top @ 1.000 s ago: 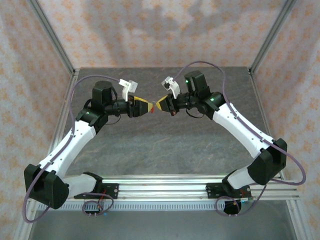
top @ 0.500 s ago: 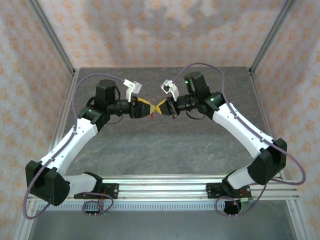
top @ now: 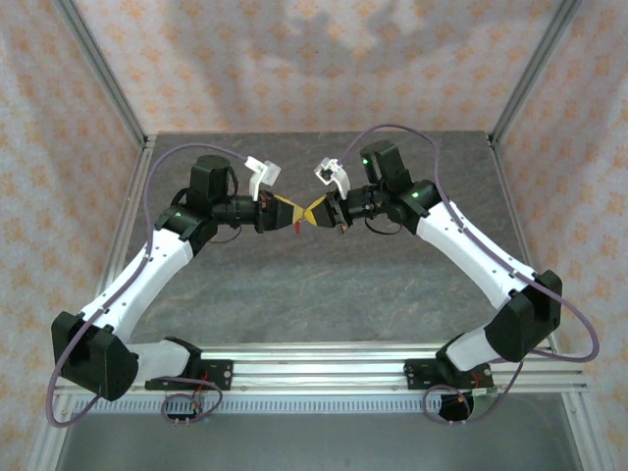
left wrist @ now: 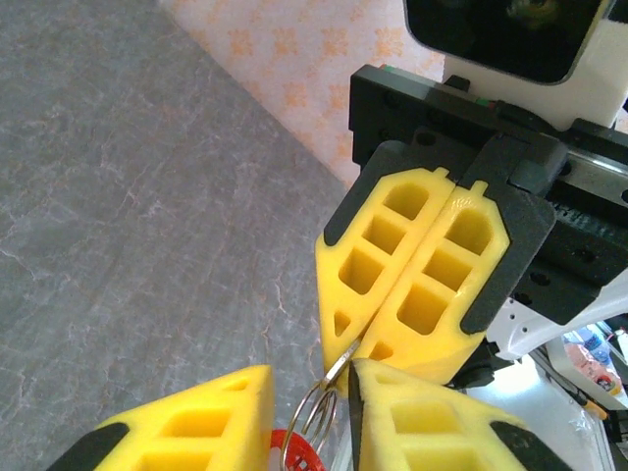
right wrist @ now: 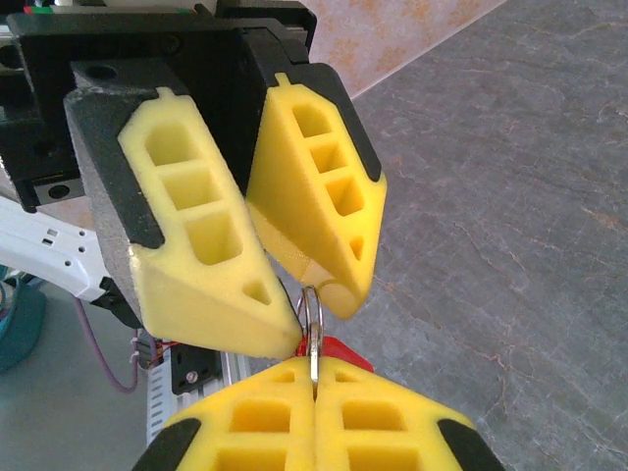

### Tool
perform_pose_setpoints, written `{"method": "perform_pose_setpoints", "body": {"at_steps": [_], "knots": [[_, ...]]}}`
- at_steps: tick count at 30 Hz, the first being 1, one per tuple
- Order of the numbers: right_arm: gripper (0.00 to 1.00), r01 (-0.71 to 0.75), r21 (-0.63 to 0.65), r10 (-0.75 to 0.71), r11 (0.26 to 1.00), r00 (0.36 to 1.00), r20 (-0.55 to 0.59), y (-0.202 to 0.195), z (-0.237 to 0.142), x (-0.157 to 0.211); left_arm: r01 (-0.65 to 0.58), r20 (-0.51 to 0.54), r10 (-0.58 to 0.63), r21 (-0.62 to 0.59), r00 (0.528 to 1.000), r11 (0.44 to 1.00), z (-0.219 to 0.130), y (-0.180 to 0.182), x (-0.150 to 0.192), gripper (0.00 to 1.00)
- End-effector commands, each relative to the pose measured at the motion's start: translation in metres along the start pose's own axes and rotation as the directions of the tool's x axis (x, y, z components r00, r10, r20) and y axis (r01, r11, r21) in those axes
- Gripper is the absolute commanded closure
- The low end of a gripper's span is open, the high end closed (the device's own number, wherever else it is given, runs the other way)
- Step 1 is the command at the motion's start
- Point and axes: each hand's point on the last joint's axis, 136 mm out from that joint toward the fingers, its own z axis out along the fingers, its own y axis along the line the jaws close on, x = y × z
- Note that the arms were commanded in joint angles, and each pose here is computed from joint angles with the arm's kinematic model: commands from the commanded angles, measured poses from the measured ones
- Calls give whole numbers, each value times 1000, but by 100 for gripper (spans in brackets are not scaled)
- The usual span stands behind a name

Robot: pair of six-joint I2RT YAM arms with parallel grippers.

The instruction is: Remove the keys from the keyring

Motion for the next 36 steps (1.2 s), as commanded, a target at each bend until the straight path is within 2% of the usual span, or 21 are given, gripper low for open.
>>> {"method": "perform_pose_setpoints", "body": {"at_steps": [1, 5, 7, 9, 19, 26, 36], "knots": [[100, 40, -14, -39, 999, 999, 29, 5, -5, -13, -27, -6, 27, 34, 1000, 999, -1, -10, -4, 82], [100, 42, 1, -42, 999, 999, 33, 3, -5, -13, -29, -1, 29, 31, 1000, 999, -1, -11, -4, 88], [100, 42, 15, -43, 999, 998, 41, 1, -6, -13, -28, 10, 28, 32, 1000, 999, -2, -11, -6, 96], [100, 44, 25, -45, 999, 997, 59, 0, -7, -14, -25, 27, 24, 26, 999, 999, -3, -11, -7, 100], [100, 48, 8, -49, 999, 983, 179, 9, -14, -20, 9, 241, -20, 47, 970, 999, -27, -8, -38, 100], [100, 41, -16, -37, 999, 973, 227, 14, -16, -25, 21, 281, -33, 49, 959, 999, -30, -6, -42, 100], [100, 14, -56, 6, 998, 940, 340, 20, -19, -39, 58, 400, -102, 121, 911, 991, -37, -12, -60, 100]]}}
